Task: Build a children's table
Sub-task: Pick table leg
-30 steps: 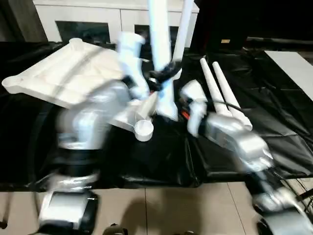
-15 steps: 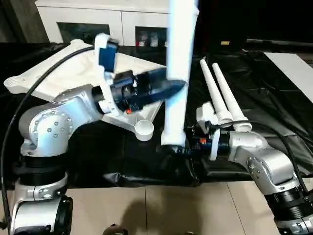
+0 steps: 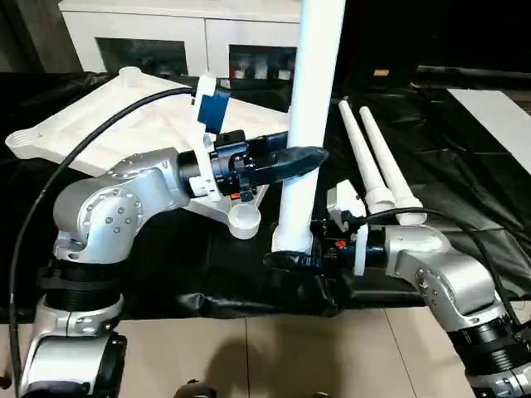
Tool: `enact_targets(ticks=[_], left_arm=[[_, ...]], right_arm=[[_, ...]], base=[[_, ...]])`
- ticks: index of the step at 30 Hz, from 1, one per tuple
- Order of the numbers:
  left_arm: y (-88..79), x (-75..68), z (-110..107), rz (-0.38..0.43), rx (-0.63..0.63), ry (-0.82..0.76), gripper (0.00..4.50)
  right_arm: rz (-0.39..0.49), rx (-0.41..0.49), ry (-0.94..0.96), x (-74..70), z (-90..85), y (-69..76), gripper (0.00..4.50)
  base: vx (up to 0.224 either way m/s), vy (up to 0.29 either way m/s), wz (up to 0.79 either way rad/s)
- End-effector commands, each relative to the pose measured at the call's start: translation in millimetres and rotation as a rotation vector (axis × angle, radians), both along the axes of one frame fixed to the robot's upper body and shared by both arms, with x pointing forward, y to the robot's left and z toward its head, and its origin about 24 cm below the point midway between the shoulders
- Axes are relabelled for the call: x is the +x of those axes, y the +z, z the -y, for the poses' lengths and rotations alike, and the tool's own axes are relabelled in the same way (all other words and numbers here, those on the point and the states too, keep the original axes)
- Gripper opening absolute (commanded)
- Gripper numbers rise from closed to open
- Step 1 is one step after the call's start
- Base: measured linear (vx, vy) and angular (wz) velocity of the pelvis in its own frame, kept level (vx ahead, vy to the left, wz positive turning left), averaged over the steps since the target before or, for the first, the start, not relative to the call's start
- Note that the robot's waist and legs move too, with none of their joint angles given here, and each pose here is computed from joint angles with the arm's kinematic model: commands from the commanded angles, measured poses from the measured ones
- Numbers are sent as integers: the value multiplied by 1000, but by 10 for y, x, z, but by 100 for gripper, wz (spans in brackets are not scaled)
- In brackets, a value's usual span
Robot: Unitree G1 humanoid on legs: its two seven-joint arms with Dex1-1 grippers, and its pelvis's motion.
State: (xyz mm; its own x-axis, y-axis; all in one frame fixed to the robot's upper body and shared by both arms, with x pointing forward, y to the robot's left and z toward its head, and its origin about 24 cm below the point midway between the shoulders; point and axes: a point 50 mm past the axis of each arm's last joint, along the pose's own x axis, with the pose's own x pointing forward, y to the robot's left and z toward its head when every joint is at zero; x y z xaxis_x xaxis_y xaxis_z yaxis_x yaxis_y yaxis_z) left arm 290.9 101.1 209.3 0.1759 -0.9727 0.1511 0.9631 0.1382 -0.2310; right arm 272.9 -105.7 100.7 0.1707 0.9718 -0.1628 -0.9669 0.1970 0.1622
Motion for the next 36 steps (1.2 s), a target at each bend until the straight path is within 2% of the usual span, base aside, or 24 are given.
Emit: enact_targets(ticks=[1, 6, 7, 8, 9, 10, 14, 15, 16, 21, 25, 26, 28, 34, 36], left_arm=[[26, -9, 31, -4, -11, -18, 193], [29, 41, 32, -20, -27, 29, 191], [23, 50, 35, -22, -26, 40, 191], [7, 68, 34, -19, -13, 62, 191], [-13, 90, 30, -14, 2, 88, 191], [-20, 100, 28, -13, 6, 100, 191], [-11, 216, 5, 5, 17, 236, 188], [3, 295, -12, 29, 50, 341, 187], [8, 325, -20, 39, 68, 381, 187], [71, 455, -66, 45, 65, 580, 185], [74, 505, -77, 7, 86, 661, 185], [98, 515, -58, 5, 82, 688, 185], [116, 510, -24, 5, 75, 680, 185], [92, 530, 7, -23, 64, 705, 185], [83, 533, 11, -28, 63, 704, 185]], right_arm=[[26, -18, -9, 35, 4, 37, 275], [62, -27, -23, 53, -2, 48, 275], [74, -27, -40, 71, -4, 52, 310], [66, -8, -63, 97, -5, 61, 310], [57, 13, -81, 120, -5, 75, 345], [58, 20, -90, 129, -4, 83, 345], [89, 46, -140, 191, 22, 155, 370], [93, 50, -156, 206, 60, 177, 383], [92, 51, -160, 208, 81, 185, 399], [109, 25, -289, 276, 237, 157, 443], [104, 44, -454, 412, 333, 175, 450], [68, 101, -496, 458, 365, 235, 450], [31, 147, -482, 462, 386, 301, 450], [-26, 179, -524, 545, 490, 388, 450], [-24, 179, -505, 544, 471, 406, 450]], base=[[0, 0, 0], [0, 0, 0], [0, 0, 0], [0, 0, 0], [0, 0, 0], [0, 0, 0], [0, 0, 0], [0, 0, 0], [0, 0, 0], [0, 0, 0], [0, 0, 0], [0, 0, 0], [0, 0, 0], [0, 0, 0], [0, 0, 0]])
